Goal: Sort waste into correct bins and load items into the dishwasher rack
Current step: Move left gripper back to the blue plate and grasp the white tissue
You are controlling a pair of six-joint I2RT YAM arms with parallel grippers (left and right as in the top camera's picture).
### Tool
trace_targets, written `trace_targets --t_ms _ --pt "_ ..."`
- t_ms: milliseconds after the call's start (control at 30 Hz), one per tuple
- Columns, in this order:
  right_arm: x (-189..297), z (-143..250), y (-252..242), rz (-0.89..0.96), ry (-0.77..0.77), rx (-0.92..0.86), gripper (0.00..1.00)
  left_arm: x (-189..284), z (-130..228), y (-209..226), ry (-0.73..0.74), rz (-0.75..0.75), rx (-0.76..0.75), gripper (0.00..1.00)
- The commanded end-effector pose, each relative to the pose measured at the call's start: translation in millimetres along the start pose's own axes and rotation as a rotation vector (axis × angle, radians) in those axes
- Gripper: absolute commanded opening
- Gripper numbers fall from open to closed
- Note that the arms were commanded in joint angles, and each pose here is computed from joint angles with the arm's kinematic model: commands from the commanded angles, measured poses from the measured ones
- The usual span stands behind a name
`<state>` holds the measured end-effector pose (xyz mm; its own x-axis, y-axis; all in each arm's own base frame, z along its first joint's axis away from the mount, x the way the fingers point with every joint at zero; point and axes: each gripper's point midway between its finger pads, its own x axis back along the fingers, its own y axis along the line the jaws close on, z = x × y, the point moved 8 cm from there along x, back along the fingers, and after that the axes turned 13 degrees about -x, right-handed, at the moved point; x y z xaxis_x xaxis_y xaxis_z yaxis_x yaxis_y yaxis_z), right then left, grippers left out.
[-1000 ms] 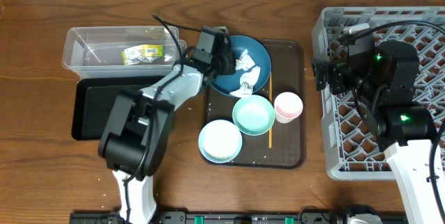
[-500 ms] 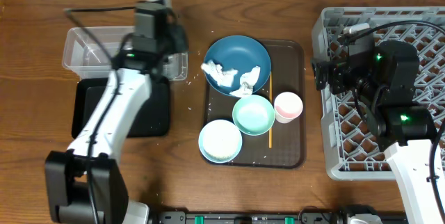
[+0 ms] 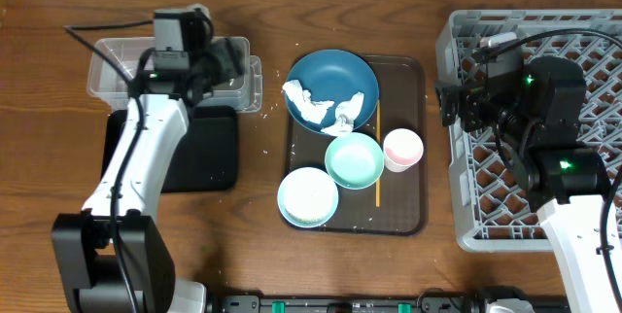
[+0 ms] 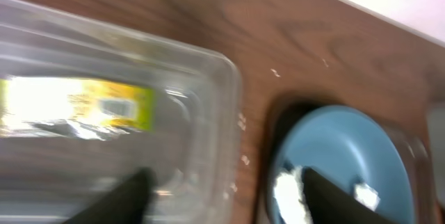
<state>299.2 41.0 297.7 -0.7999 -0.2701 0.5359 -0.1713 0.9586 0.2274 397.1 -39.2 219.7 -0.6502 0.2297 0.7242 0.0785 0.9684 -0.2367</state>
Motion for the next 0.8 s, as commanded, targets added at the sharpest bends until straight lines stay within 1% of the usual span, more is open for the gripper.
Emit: trace_targets --t_ms 0,167,200,267,367,533,767 --pt "1.4 -4.5 8.0 -0.029 -0.009 0.024 0.99 -4.1 12.1 -22.0 0.062 0.085 -0.029 0.88" --pt "1.4 -4.5 8.0 -0.029 -0.009 0.024 0.99 -14.3 34.4 -43.0 0.125 0.075 -0.079 0.91" --pt "1.4 -4.5 8.0 -0.029 -0.009 0.024 0.99 -16.4 37.6 -46.2 0.129 0.064 -0.091 0.94" --pt "1.4 -4.5 8.0 -0.029 -0.009 0.024 0.99 -21.4 44.1 -56.1 0.137 0.055 -0.121 0.94" --pt "1.4 -4.5 8.0 -0.029 -0.009 0.024 0.99 -29.4 49.2 -72.0 0.139 0.081 -0.176 0.94" --pt "1.4 -3.9 7.9 -0.028 -0.006 0.023 0.99 -56.8 59.8 -88.6 0.136 0.057 -0.232 0.94" --pt "1.4 -1.9 7.6 -0.027 0.006 0.02 0.99 -96.0 90.7 -104.8 0.212 0.078 -0.277 0.94"
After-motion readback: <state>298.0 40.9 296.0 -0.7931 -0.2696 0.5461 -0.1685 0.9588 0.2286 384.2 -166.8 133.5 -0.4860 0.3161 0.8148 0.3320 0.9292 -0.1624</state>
